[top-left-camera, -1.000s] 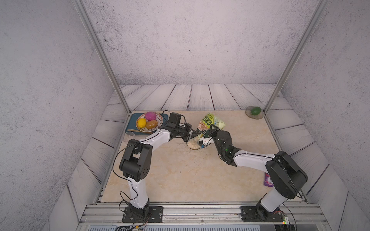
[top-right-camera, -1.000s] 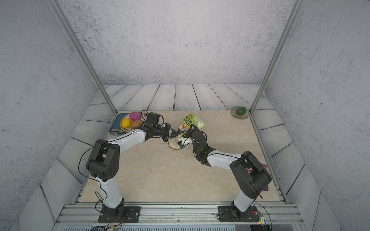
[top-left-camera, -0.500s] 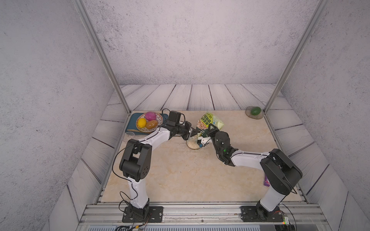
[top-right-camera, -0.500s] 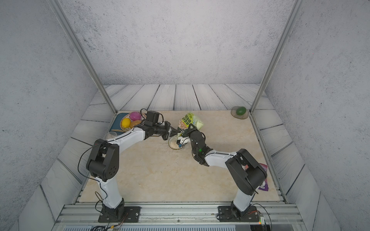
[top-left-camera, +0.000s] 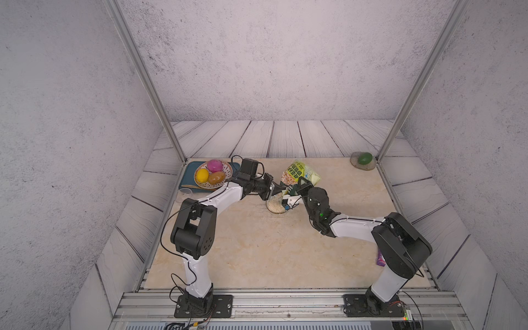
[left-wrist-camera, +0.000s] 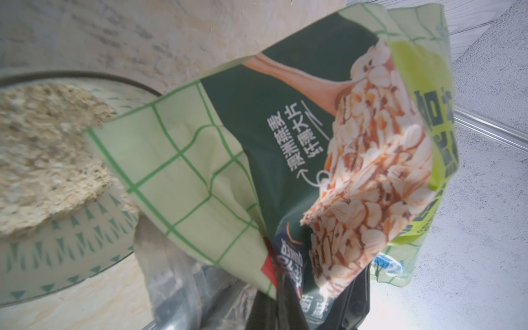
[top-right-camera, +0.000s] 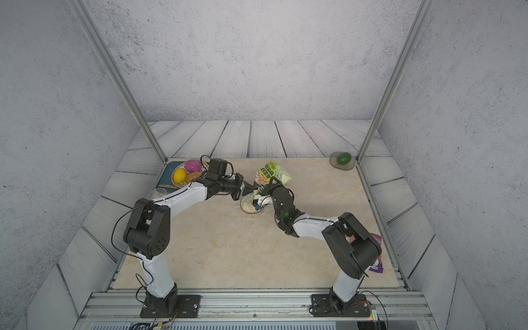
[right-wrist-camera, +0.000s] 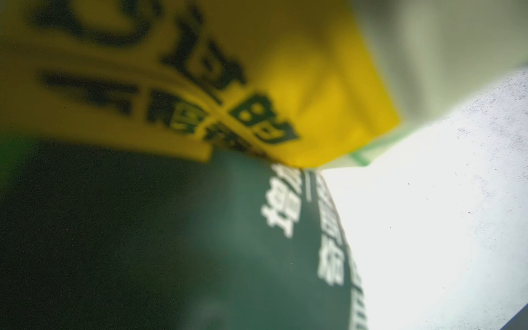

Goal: Pour the oats into the breakfast bowl
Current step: Pour the oats into the bowl.

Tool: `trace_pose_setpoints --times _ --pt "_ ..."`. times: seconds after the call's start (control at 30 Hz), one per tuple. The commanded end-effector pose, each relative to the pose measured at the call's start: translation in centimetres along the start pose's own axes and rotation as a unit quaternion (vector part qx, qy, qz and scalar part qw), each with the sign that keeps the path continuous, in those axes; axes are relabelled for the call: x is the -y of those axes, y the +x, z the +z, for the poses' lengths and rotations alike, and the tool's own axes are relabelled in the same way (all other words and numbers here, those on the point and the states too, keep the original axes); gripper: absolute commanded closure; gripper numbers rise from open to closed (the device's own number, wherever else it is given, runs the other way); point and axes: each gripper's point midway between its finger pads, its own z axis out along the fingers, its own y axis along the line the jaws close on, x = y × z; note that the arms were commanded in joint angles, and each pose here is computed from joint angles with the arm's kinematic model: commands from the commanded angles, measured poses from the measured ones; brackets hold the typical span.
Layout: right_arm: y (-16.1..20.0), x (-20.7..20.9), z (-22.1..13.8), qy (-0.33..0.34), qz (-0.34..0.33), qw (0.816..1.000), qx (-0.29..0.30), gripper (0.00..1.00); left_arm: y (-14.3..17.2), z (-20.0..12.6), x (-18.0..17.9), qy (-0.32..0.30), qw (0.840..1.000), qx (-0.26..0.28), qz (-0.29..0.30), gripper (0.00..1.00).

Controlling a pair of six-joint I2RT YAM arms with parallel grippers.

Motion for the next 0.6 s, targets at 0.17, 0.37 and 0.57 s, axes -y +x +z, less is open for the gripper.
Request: trace_pose_setpoints --times 0.17,0.37,0.57 --pt "6.2 6.3 -1.9 0.063 0.082 0.992 -0.072 1.0 0.8 0.5 1.3 0.024 0.999 -0.03 0.016 1.0" --pt "7.3 6.7 -2.5 0.043 0.103 0.99 -0.081 1.0 0.7 0.7 1.9 0.037 0.998 -0.036 0.022 1.0" --pt "7.9 5.3 -3.5 -0.021 0.152 0.985 -0.075 1.0 0.6 0.8 1.9 0.041 0.998 -0.038 0.02 1.0"
